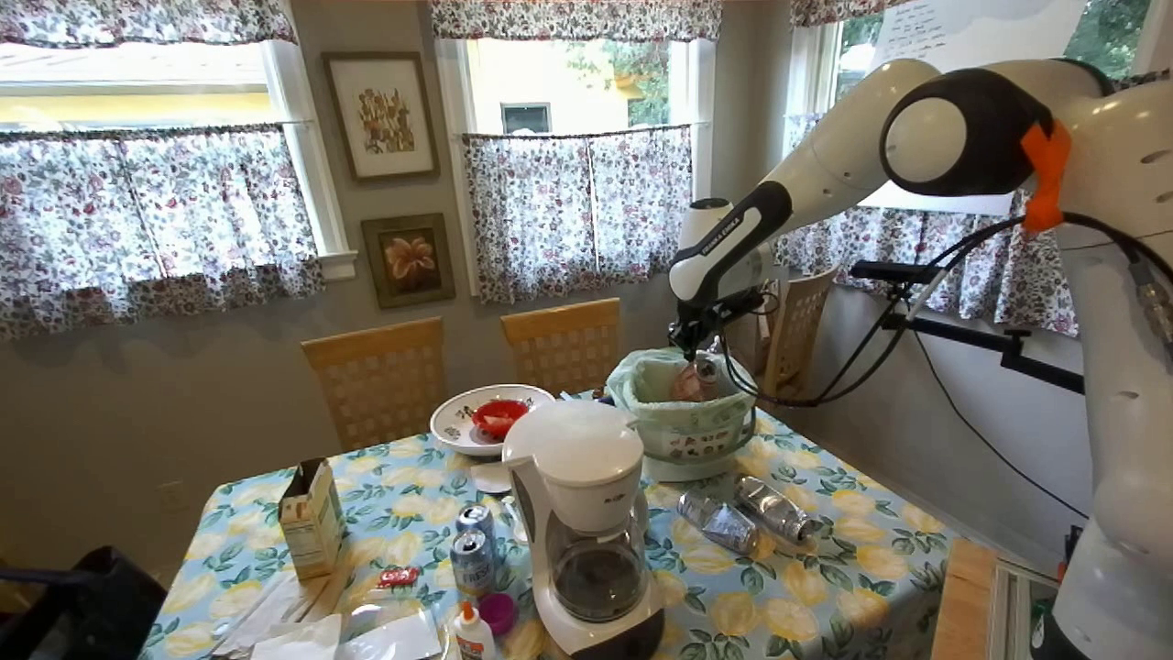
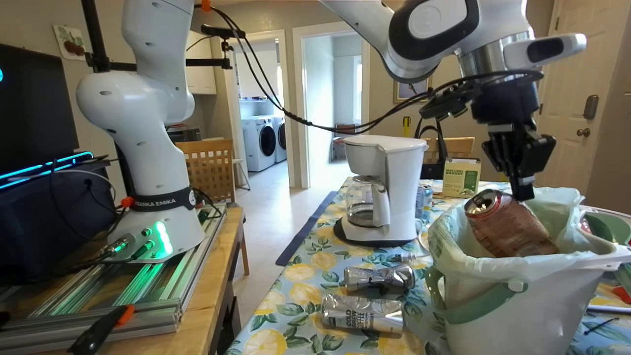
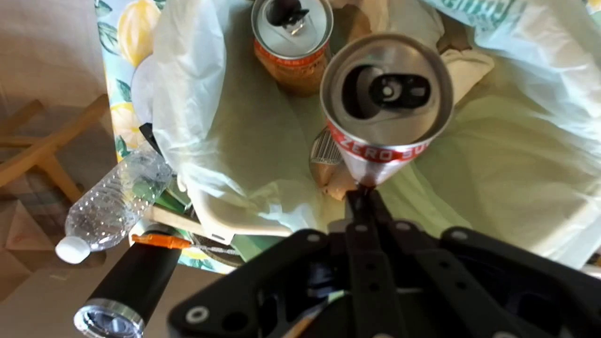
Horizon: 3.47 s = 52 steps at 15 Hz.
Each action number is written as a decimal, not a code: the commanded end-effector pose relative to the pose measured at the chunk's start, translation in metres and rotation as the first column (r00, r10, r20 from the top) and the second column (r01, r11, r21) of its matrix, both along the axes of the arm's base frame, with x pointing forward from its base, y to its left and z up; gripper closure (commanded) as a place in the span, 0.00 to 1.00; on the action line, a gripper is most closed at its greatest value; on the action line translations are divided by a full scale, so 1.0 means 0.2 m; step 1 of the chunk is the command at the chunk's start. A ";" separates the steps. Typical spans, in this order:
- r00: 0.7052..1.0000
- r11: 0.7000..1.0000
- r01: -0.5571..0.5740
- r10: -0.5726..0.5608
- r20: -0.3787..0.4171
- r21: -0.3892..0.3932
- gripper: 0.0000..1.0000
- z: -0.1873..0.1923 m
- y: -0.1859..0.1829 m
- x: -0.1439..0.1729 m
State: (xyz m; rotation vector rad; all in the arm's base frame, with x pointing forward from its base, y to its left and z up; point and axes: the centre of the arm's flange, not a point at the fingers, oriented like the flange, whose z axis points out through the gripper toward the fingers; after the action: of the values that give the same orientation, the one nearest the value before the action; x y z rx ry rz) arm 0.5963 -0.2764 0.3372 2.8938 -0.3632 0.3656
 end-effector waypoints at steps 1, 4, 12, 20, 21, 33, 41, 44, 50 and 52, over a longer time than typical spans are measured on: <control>0.996 0.998 -0.055 0.056 0.063 -0.017 0.99 0.18 0.10 -0.16; 0.993 0.997 -0.081 0.082 0.082 -0.017 0.99 0.28 0.15 -0.23; 0.966 0.965 -0.259 0.260 0.000 0.042 0.99 0.40 0.35 -0.48; 0.939 0.942 -0.335 0.335 -0.078 0.010 0.99 0.34 0.56 -0.69; 0.932 0.937 -0.349 0.348 -0.103 0.008 0.99 0.31 0.58 -0.72; 0.839 0.889 -0.449 0.385 -0.384 -0.089 0.99 -0.11 0.65 -0.82; 0.815 0.887 -0.446 0.346 -0.466 -0.121 0.99 -0.31 0.37 -0.94; 0.814 0.877 -0.456 0.343 -0.468 -0.151 0.99 -0.40 0.28 -0.95; 0.805 0.858 -0.479 0.345 -0.482 -0.186 0.99 -0.55 0.21 -0.97; 0.801 0.853 -0.486 0.346 -0.488 -0.193 0.99 -0.59 0.21 -0.97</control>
State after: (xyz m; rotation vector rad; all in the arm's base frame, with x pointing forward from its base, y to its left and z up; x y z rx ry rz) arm 0.4004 -0.2293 0.2371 2.6384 0.3877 -0.1839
